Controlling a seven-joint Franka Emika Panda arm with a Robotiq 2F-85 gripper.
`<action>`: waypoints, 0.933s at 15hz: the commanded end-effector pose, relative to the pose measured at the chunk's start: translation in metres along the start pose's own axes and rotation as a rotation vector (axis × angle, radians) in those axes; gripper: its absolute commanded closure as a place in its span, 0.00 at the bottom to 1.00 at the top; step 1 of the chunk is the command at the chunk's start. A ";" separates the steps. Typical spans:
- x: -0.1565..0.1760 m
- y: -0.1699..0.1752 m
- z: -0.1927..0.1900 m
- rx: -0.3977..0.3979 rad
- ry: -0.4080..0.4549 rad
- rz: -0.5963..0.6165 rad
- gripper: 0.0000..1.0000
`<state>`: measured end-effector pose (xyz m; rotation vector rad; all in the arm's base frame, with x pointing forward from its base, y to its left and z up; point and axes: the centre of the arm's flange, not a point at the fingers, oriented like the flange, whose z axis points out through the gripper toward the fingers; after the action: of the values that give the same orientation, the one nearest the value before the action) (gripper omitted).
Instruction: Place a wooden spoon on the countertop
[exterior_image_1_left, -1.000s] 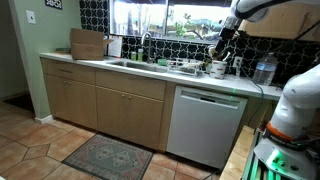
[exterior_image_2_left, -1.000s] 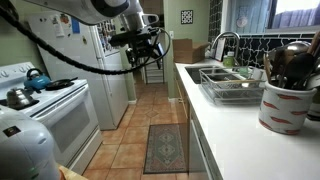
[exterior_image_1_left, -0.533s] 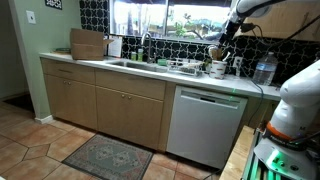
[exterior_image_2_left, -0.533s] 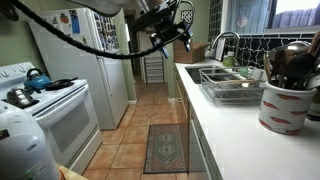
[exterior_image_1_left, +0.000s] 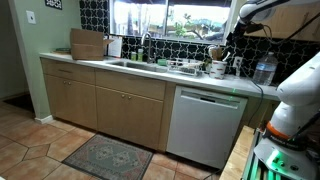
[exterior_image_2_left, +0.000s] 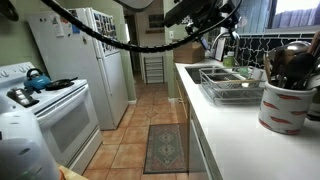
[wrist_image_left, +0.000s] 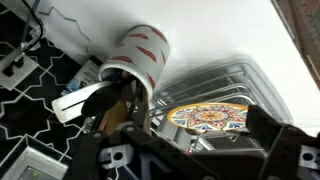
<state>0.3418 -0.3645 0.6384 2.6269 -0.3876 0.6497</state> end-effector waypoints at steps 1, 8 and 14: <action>0.002 0.009 0.004 -0.009 0.004 0.016 0.00; 0.010 0.015 0.007 -0.020 0.006 0.026 0.00; 0.046 0.022 0.048 0.025 0.011 0.009 0.00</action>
<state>0.3656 -0.3904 0.6368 2.6258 -0.4268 0.6663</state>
